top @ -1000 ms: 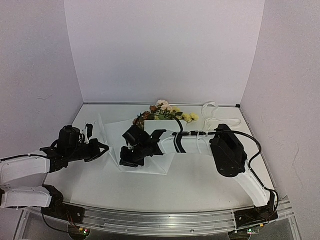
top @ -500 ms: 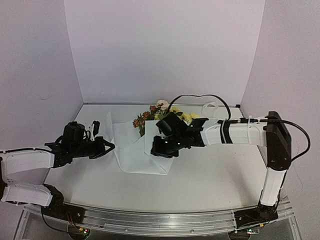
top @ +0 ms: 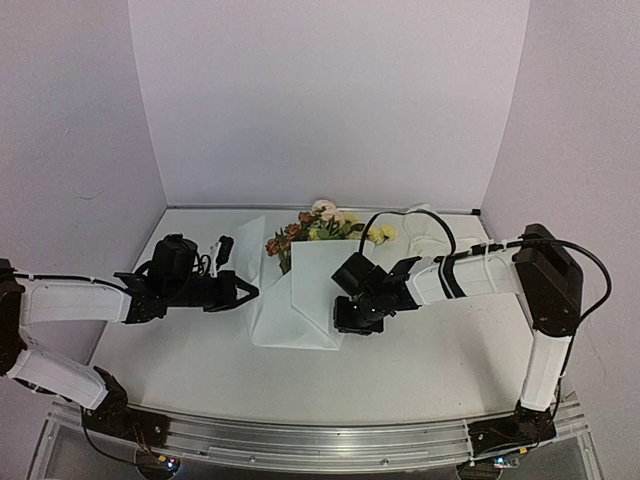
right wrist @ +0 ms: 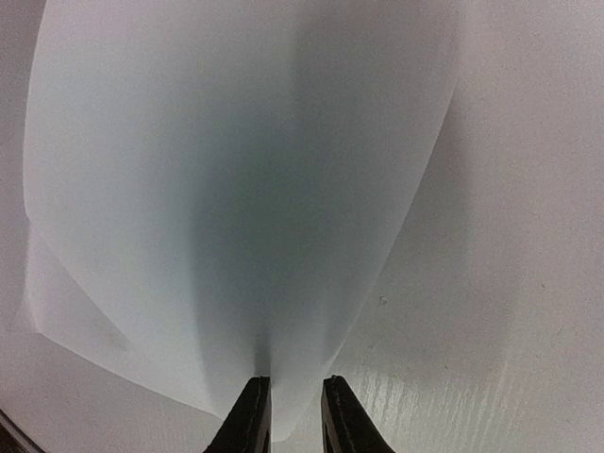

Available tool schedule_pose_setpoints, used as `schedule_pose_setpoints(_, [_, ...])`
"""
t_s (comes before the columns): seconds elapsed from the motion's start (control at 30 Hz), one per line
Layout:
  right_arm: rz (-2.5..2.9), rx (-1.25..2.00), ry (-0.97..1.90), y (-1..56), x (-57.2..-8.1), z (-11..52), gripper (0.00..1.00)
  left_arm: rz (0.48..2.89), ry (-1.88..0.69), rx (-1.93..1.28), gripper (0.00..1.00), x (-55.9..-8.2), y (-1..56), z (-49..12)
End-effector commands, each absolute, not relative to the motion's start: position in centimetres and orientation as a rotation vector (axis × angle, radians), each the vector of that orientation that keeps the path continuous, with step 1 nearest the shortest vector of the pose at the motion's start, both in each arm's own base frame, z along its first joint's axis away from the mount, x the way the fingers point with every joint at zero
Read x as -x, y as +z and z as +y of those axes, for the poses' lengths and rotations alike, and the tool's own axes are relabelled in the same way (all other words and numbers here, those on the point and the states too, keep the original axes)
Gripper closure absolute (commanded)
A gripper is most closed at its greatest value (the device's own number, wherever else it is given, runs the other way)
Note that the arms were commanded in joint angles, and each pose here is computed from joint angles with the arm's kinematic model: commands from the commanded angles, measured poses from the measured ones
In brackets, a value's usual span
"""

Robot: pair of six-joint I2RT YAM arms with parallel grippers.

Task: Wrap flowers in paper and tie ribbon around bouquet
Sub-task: Fold the 2/3-folded wrapping paper at the center of the board.

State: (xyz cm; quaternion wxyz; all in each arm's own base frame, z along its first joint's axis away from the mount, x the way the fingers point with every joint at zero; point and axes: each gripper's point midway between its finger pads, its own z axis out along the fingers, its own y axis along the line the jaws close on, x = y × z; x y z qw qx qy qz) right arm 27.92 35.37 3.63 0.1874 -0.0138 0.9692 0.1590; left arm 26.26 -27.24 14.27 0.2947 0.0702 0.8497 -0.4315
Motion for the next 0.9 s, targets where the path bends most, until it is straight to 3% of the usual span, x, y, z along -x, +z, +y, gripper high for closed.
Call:
schedule_pose_setpoints(0.0, [2.713,0.022,0.469,3.3,-28.6,36.6,0.79,2.156,-1.204,-0.315,1.00,-27.0,17.3,-30.9])
schedule_pose_setpoints(0.43, [2.722,-0.024,0.489,1.9,-28.3,36.6,0.82,2.288,-1.177,-0.531,1.00,-26.9,13.2,-38.9])
schedule_pose_setpoints(0.87, [2.698,-0.169,0.625,1.5,-27.8,36.9,0.82,2.440,-1.159,-0.595,1.00,-27.6,7.3,-41.7])
